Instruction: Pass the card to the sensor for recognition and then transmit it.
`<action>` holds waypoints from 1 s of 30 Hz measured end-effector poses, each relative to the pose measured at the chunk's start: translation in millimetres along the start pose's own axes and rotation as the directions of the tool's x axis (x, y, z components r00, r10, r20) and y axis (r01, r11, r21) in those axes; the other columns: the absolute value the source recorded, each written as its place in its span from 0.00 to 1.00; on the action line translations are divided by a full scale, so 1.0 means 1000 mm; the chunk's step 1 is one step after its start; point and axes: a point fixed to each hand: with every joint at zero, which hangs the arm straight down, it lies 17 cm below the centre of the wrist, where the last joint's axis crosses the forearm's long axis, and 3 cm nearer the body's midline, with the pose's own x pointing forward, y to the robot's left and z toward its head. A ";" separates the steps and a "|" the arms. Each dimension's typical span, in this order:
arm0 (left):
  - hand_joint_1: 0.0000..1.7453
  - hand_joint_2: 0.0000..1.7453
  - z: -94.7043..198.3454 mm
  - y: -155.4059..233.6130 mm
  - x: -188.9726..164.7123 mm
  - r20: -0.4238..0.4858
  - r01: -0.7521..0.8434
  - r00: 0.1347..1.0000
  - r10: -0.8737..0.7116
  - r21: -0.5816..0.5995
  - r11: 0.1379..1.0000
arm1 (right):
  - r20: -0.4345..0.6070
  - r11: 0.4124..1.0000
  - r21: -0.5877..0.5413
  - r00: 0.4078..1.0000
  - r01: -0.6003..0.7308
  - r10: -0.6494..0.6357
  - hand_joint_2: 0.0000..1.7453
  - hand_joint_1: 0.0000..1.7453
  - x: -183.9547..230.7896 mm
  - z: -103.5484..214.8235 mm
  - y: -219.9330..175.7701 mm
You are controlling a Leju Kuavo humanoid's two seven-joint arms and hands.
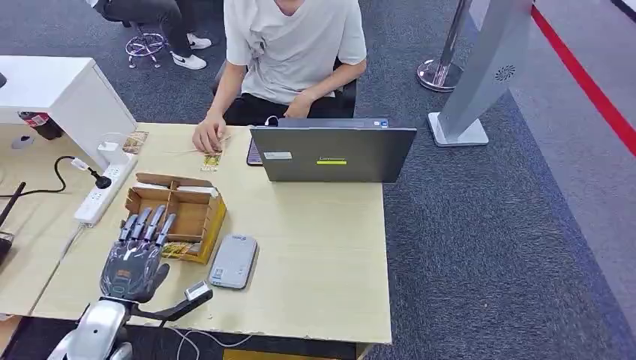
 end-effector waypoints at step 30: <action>1.00 1.00 -0.009 -0.020 0.007 -0.004 -0.056 0.998 0.056 -0.061 0.997 | 0.002 1.000 0.013 1.000 -0.006 0.006 0.00 0.00 0.001 0.000 0.003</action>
